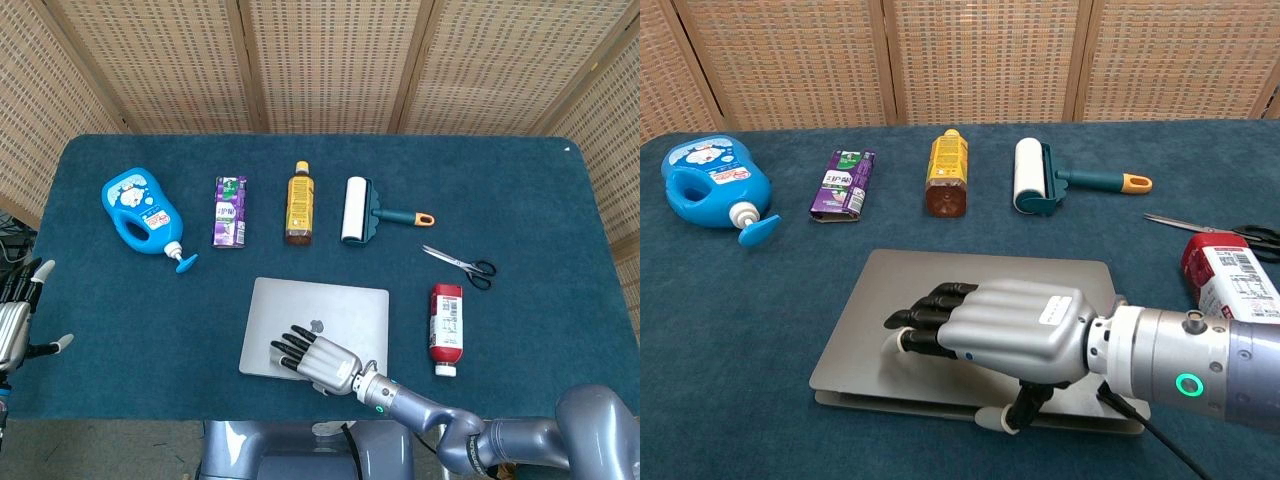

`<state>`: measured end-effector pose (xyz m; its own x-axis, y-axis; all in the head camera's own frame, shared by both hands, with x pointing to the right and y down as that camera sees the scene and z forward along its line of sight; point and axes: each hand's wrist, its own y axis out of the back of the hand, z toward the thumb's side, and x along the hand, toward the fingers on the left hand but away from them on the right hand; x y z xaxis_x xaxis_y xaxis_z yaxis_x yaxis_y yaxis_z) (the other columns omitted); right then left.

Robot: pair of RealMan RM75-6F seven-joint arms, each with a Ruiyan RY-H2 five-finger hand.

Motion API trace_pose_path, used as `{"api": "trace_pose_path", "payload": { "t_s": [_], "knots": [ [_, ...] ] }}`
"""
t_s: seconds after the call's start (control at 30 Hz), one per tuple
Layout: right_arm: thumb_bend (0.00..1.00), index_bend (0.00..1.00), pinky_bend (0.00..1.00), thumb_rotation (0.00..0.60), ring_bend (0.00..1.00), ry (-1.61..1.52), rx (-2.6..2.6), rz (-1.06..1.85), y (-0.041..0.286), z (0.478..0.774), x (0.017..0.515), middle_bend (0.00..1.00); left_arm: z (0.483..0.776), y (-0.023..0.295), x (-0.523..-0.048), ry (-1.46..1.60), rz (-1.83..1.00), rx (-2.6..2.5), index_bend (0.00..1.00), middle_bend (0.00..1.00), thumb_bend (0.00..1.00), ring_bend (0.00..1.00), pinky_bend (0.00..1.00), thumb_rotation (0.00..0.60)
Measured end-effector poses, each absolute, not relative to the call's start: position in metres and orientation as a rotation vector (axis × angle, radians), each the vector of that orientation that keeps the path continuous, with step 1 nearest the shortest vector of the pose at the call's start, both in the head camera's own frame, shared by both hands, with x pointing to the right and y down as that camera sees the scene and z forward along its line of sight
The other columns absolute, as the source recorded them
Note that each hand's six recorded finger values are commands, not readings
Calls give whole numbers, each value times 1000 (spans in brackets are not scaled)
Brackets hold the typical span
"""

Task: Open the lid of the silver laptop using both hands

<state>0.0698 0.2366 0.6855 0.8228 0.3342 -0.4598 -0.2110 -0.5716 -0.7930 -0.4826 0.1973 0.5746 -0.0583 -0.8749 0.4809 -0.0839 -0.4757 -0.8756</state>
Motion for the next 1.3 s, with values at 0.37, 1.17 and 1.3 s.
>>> {"api": "trace_pose_path", "payload": {
  "t_s": [0.37, 1.17, 1.3],
  "knots": [
    [600, 134, 0, 600, 25, -234, -1718, 624, 199, 662, 81, 116, 578, 198, -480, 1021, -1606, -1594, 0, 0, 0, 0, 0, 600],
    [608, 152, 61, 600, 71, -429, -1552, 828, 143, 657, 125, 123, 613, 185, -400, 607, -1260, -1776, 150, 0, 722, 45, 15, 600],
    [608, 154, 61, 600, 71, -477, -1603, 861, 136, 657, 126, 123, 623, 187, -375, 507, -1118, -1824, 264, 51, 970, 126, 112, 600]
  ]
}}
